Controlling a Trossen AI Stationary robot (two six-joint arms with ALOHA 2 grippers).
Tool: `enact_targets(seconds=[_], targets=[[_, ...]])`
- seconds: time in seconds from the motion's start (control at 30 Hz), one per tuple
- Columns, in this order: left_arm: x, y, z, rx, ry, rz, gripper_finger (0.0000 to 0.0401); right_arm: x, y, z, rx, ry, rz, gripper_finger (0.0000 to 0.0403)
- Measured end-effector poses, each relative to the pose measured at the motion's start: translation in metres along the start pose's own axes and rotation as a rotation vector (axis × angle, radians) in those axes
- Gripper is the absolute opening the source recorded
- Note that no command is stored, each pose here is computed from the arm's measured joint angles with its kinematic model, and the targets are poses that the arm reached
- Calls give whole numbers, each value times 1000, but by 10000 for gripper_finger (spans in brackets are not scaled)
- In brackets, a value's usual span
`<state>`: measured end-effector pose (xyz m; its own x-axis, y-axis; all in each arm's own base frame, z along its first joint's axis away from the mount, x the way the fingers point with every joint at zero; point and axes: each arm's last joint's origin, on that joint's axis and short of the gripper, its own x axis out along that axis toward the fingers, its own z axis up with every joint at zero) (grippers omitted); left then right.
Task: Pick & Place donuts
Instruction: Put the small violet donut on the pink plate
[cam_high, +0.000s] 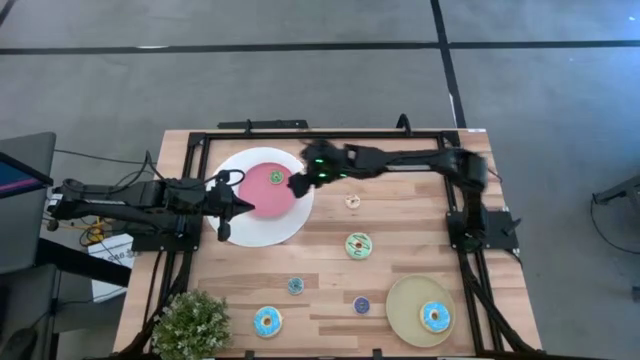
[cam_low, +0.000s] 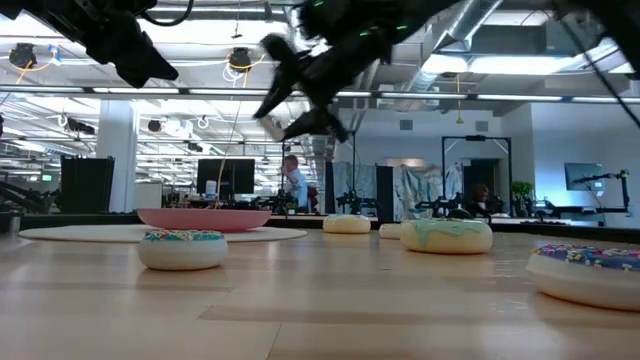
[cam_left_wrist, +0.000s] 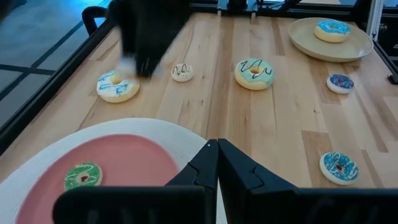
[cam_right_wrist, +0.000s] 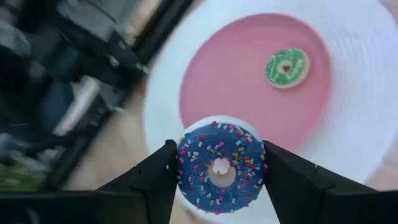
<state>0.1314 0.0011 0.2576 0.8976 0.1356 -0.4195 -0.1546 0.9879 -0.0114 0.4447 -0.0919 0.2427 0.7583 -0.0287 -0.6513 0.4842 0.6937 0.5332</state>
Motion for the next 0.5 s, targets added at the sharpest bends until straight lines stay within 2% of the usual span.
enact_targets(seconds=[0.2,0.33,0.5], targets=[[0,-2,0,40,2,-75,0,47,10,29,-203,109,-77,207],[0,-3,0,42,3,-97,0,74,5,35,-238,174,-117,207],[0,-4,0,48,4,-125,0,99,-13,26,-222,242,-155,207]])
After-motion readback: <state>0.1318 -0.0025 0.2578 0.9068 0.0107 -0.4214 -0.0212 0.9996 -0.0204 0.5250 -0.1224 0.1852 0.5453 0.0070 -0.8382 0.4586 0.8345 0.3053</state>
